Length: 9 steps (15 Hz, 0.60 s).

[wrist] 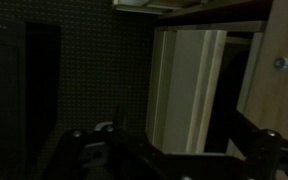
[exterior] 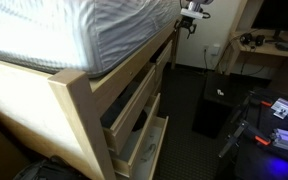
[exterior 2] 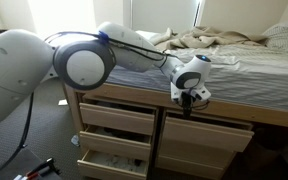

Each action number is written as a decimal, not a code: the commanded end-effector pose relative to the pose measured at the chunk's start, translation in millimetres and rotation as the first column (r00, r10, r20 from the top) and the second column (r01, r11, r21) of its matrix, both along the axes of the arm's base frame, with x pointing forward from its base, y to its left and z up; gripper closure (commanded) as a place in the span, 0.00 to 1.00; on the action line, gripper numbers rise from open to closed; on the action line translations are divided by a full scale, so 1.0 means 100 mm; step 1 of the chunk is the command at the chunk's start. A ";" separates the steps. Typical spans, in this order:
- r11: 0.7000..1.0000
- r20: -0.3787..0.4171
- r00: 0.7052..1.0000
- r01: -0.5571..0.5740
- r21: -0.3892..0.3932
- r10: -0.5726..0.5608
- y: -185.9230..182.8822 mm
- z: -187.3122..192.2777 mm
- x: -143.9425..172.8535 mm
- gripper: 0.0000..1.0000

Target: Close the top drawers

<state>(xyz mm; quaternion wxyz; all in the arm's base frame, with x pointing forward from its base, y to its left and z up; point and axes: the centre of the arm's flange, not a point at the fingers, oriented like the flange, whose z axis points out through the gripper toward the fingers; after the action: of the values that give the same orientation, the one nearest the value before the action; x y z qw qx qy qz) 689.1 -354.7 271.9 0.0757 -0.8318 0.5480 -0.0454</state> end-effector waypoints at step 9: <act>0.997 0.015 0.998 0.056 -0.057 -0.056 0.31 -1.04 0.09 0.00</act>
<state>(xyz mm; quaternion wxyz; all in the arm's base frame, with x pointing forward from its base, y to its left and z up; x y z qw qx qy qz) 700.7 -341.2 168.2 0.0331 -0.8150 0.5785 -0.0055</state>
